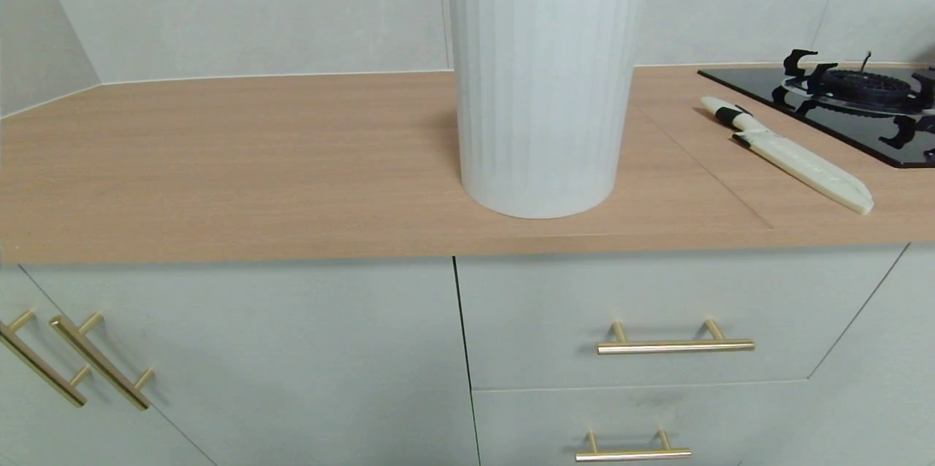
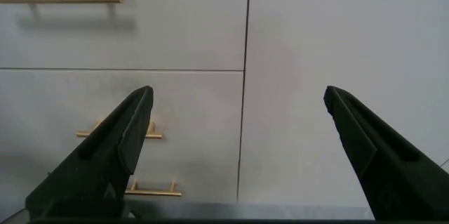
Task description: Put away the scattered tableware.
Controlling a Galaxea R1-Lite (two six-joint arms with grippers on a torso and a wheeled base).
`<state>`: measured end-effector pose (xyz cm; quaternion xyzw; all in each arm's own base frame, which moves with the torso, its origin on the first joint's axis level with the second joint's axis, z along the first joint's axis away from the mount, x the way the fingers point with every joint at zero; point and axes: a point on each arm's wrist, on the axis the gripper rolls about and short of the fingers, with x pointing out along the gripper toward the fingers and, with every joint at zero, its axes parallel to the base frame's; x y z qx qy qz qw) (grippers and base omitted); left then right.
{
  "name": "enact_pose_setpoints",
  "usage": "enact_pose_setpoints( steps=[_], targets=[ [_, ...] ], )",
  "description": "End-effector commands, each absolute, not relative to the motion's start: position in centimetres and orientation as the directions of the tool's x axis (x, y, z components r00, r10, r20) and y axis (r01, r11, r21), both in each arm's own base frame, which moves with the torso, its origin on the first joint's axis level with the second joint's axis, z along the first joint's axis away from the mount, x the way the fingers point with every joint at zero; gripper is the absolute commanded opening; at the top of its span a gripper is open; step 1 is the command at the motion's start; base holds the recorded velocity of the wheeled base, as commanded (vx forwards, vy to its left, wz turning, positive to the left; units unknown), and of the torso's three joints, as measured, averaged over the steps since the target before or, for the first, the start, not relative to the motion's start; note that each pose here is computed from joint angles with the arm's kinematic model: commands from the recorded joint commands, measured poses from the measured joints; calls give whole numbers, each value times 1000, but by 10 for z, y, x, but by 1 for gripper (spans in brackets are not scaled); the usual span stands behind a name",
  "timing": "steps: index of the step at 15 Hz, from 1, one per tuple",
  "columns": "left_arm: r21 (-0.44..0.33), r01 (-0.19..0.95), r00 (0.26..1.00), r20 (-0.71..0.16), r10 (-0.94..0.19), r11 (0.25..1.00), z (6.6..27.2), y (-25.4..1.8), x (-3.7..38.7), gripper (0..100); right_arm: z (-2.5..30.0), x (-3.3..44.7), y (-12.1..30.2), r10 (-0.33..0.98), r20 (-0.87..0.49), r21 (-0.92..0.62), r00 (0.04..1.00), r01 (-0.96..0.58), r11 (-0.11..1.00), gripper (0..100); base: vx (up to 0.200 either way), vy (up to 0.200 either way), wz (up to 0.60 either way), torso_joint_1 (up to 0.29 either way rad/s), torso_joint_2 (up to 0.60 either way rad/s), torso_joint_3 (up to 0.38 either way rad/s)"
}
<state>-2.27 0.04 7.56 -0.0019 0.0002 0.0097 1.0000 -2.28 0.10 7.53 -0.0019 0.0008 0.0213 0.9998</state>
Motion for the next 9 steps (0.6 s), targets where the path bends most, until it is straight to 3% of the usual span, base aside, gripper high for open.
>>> enact_pose_setpoints(
  steps=[1,4,7,9],
  targets=[
    [-5,-20,1000,-2,20,1000,76,0,-23,100,75,-23,1,44,-3,-4,999,-44,999,100,0,0,0,71,-271,-193],
    [-5,-20,1000,-2,20,1000,76,0,-23,100,75,-23,1,44,-3,-4,999,-44,999,100,0,0,0,131,-271,-258],
    [-5,-20,1000,-2,20,1000,76,0,-23,100,75,-23,1,44,-3,-4,999,-44,999,100,0,0,0,56,-531,-276],
    [-5,-20,1000,-2,20,1000,76,0,-23,100,75,-23,1,41,-3,-4,999,-41,999,100,0,0,0,244,-479,-268]
  ],
)
